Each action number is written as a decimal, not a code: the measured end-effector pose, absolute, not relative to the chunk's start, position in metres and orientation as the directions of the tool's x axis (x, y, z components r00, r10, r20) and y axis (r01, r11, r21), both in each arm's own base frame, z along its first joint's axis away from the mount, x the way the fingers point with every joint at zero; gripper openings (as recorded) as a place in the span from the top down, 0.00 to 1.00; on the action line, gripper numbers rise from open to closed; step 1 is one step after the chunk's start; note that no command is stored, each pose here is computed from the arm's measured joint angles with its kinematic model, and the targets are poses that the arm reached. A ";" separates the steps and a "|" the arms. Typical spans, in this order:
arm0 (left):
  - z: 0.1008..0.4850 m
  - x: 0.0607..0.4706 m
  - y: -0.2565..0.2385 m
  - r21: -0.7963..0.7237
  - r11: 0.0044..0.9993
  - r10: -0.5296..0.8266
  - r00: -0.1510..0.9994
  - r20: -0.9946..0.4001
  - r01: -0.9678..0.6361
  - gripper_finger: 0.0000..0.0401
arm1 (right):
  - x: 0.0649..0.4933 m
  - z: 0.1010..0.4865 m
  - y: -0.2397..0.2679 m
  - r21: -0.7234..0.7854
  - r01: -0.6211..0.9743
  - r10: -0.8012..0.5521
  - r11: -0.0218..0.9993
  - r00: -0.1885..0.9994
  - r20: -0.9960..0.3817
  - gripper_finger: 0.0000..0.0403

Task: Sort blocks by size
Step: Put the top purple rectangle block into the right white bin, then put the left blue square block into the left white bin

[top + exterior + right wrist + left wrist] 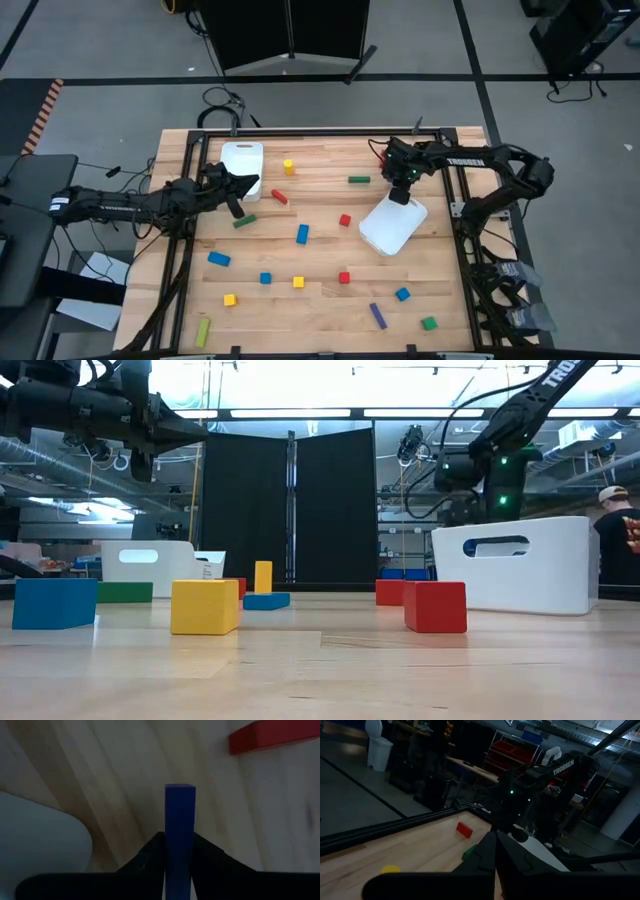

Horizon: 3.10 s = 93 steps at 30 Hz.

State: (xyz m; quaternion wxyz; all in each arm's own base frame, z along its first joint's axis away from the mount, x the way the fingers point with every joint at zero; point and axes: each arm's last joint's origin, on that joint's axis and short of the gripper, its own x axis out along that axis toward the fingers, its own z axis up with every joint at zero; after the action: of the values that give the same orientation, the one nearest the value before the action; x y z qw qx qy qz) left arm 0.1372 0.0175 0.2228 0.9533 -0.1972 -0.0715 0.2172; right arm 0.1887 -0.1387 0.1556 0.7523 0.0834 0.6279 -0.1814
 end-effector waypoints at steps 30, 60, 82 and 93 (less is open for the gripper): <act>0.198 0.160 0.021 -0.439 0.730 0.513 0.844 -0.155 -0.524 0.96 | 0.224 0.237 -0.057 0.076 0.113 -0.034 0.991 0.742 -0.669 0.80; 0.230 0.178 0.019 -0.311 0.789 0.416 0.833 -0.365 -0.530 0.63 | 0.206 0.209 0.030 0.053 0.368 -0.123 0.928 0.439 -0.890 0.61; 0.184 0.219 0.008 -0.182 0.906 0.177 0.732 -0.658 -0.383 0.60 | 0.223 0.225 0.066 0.154 0.173 -0.009 0.973 0.692 -0.722 0.44; 0.212 0.224 -0.050 -0.089 0.990 0.007 0.664 -0.748 -0.111 0.60 | 0.226 0.233 0.082 0.182 0.132 0.013 0.974 0.773 -0.634 0.46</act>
State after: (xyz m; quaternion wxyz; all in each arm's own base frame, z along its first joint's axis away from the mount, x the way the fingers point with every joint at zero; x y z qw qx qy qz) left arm 0.2238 -0.0498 0.2115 0.9099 -0.0636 0.4086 0.0323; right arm 0.2256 0.0817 0.2334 0.9354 0.1085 0.3351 -0.0319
